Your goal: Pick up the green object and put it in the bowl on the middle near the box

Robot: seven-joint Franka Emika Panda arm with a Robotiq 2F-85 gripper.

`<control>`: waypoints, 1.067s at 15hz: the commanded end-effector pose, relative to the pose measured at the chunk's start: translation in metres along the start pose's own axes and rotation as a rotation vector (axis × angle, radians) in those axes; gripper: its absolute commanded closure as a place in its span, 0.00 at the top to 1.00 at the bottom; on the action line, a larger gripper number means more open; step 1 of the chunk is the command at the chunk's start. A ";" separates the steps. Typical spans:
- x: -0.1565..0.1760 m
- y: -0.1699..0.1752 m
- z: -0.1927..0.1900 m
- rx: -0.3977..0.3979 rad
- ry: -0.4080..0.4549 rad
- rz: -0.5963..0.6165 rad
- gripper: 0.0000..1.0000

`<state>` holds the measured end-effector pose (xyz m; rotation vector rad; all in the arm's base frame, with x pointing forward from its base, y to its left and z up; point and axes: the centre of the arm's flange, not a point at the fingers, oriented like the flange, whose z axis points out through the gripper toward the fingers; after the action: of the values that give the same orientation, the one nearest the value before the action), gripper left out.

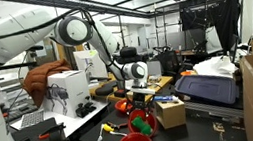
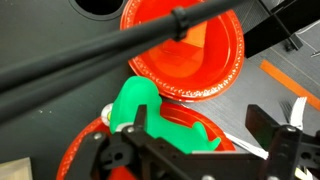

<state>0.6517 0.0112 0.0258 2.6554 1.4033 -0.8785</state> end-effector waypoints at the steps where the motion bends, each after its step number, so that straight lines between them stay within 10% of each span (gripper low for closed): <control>1: 0.004 0.011 0.000 -0.011 0.025 -0.030 1.00; 16: 0.015 0.010 0.015 -0.006 0.086 -0.119 1.00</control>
<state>0.6544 0.0125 0.0029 2.6358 1.5545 -0.8243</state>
